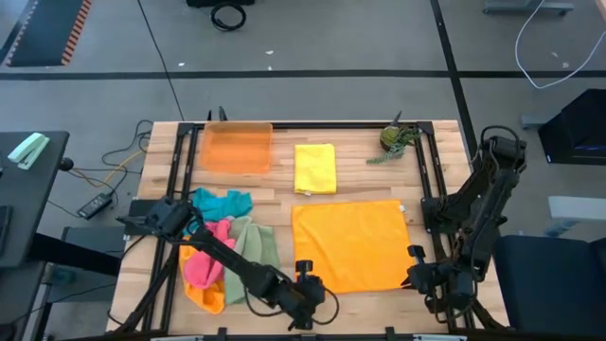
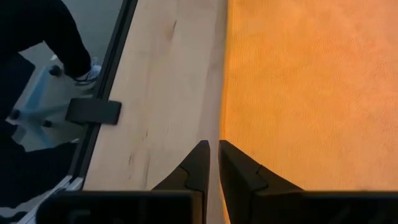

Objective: Fold microfiber towels
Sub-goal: Fold the right orange towel

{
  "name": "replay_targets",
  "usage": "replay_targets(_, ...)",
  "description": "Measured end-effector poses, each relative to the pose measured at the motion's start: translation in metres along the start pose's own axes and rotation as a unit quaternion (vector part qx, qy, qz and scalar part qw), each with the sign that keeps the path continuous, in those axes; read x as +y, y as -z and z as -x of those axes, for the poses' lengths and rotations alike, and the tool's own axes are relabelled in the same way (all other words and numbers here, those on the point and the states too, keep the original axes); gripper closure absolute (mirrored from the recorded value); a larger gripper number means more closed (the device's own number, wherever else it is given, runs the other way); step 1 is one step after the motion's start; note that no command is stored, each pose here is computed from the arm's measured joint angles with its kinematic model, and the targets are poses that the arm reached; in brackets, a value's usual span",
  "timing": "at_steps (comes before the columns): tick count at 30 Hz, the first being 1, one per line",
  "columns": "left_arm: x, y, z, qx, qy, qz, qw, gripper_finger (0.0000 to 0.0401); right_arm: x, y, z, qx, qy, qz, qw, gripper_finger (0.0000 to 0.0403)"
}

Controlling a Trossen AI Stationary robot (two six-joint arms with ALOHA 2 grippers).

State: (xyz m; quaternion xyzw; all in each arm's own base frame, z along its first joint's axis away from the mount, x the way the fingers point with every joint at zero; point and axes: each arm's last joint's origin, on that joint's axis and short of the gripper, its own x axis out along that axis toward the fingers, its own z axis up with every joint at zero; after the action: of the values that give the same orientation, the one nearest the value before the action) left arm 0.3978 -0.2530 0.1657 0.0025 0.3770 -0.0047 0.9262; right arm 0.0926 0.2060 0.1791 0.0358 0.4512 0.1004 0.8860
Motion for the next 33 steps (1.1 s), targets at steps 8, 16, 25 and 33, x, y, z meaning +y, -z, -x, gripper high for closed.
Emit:
replay_targets(8, -0.011, 0.028, -0.005, 0.063, -0.022, 0.009, 0.998, 0.0244, 0.005, 0.008, 0.005, 0.005, -0.011, -0.021, 1.000, 0.0361)
replay_targets(16, -0.005, 0.033, -0.016, 0.071, -0.047, 0.032, 0.996, 0.0246, 0.010, 0.017, 0.010, 0.013, -0.023, -0.016, 1.000, 0.0361)
replay_targets(25, -0.002, 0.033, -0.017, 0.072, -0.049, 0.036, 0.996, 0.0272, 0.003, 0.047, 0.009, 0.075, 0.004, 0.074, 0.994, 0.0328)
replay_targets(33, -0.002, 0.033, -0.017, 0.077, -0.042, 0.039, 0.995, 0.0289, 0.002, 0.049, 0.007, 0.077, 0.017, 0.108, 0.991, 0.0235)
